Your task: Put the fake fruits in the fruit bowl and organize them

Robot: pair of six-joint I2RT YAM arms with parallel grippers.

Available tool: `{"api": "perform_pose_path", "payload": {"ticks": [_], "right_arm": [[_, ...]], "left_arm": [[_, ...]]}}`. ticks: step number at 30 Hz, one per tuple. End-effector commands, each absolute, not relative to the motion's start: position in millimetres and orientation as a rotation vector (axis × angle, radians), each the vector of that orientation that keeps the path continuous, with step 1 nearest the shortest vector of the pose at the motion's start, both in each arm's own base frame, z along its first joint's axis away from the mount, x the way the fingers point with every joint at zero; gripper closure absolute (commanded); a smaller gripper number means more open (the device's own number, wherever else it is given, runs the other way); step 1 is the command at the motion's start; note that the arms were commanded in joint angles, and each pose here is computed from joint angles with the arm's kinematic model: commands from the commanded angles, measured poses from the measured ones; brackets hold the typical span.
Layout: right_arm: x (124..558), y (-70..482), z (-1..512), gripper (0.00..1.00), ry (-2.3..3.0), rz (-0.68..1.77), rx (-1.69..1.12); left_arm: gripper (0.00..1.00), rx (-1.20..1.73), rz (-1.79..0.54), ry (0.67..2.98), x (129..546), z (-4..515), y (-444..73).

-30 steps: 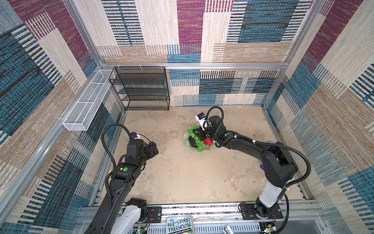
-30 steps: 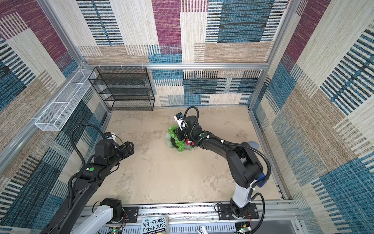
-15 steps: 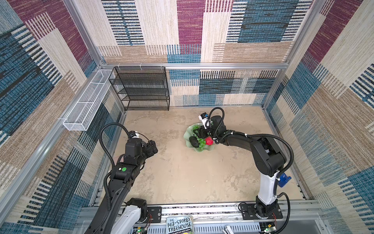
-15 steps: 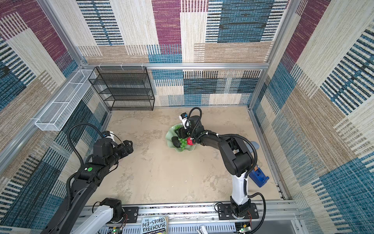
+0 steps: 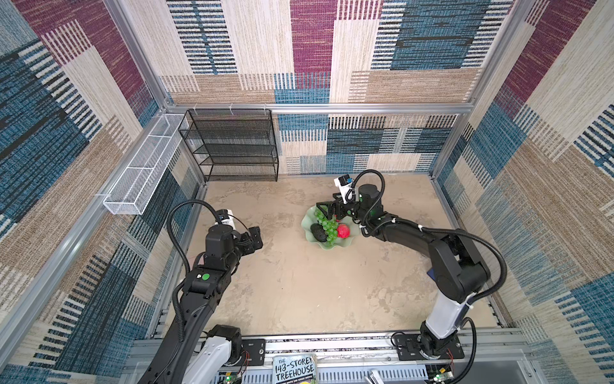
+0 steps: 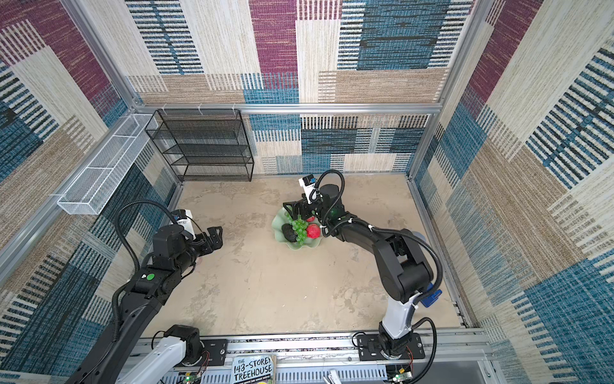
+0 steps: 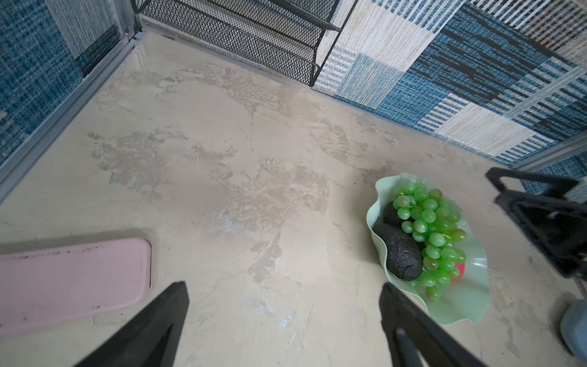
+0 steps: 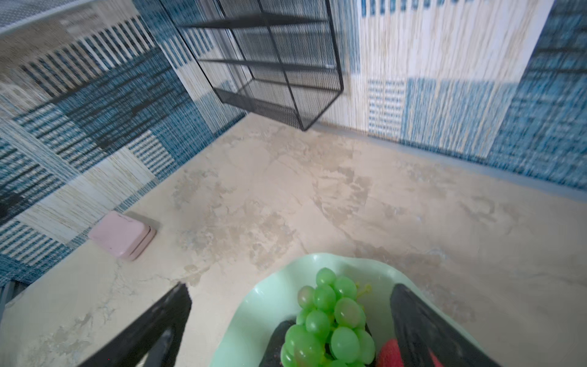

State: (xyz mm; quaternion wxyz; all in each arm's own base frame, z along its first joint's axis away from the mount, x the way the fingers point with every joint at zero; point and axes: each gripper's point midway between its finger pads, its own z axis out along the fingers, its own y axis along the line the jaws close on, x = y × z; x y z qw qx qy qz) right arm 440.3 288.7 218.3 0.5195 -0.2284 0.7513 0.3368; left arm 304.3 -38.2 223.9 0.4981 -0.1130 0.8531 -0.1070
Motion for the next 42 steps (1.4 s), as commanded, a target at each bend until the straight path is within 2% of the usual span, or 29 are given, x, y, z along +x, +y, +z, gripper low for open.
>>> {"api": "perform_pose_path", "payload": {"ticks": [1, 5, 9, 14, 18, 22, 24, 31, 33, 35, 37, 42], "right_arm": [[435, 264, 260, 0.0, 1.657, 0.721, -0.492], [407, 211, 280, 0.0, 1.575, 0.534, -0.402], [363, 153, 287, 0.0, 1.475, 0.326, -0.311], [347, 75, 244, 0.0, 1.571, 0.043, -0.09], [328, 35, 223, 0.0, 1.504, -0.009, 0.032], [330, -3, 198, 0.0, 1.522, -0.077, 0.143], [332, -8, 189, 0.0, 1.528, -0.069, 0.142], [352, -5, 172, 0.0, 1.548, -0.051, 0.082], [357, -3, 170, 0.0, 1.541, -0.046, 0.055], [360, 2, 162, 0.0, 1.547, -0.027, 0.022], [359, 4, 153, 0.0, 1.545, -0.02, 0.008], [367, 8, 147, 0.01, 1.59, -0.006, -0.021]], "left_arm": [[0.02, -0.172, -0.185, 1.914, 329, 246, -36], [0.01, -0.095, -0.098, 1.872, 352, 228, -35], [0.01, -0.043, 0.094, 1.903, 372, 188, -19], [0.01, -0.085, 0.168, 1.913, 388, 153, -1], [0.01, -0.024, 0.191, 1.903, 401, 158, -3], [0.01, 0.044, 0.22, 1.998, 397, 130, -3], [0.01, 0.001, 0.195, 1.989, 390, 112, 1], [0.01, -0.08, 0.213, 1.861, 395, 102, 19], [0.01, -0.081, 0.179, 1.93, 393, 97, 17], [0.01, -0.108, 0.193, 1.891, 397, 98, 24], [0.01, -0.182, 0.203, 1.946, 396, 94, 35], [0.01, -0.177, 0.2, 1.918, 395, 97, 35]]}}
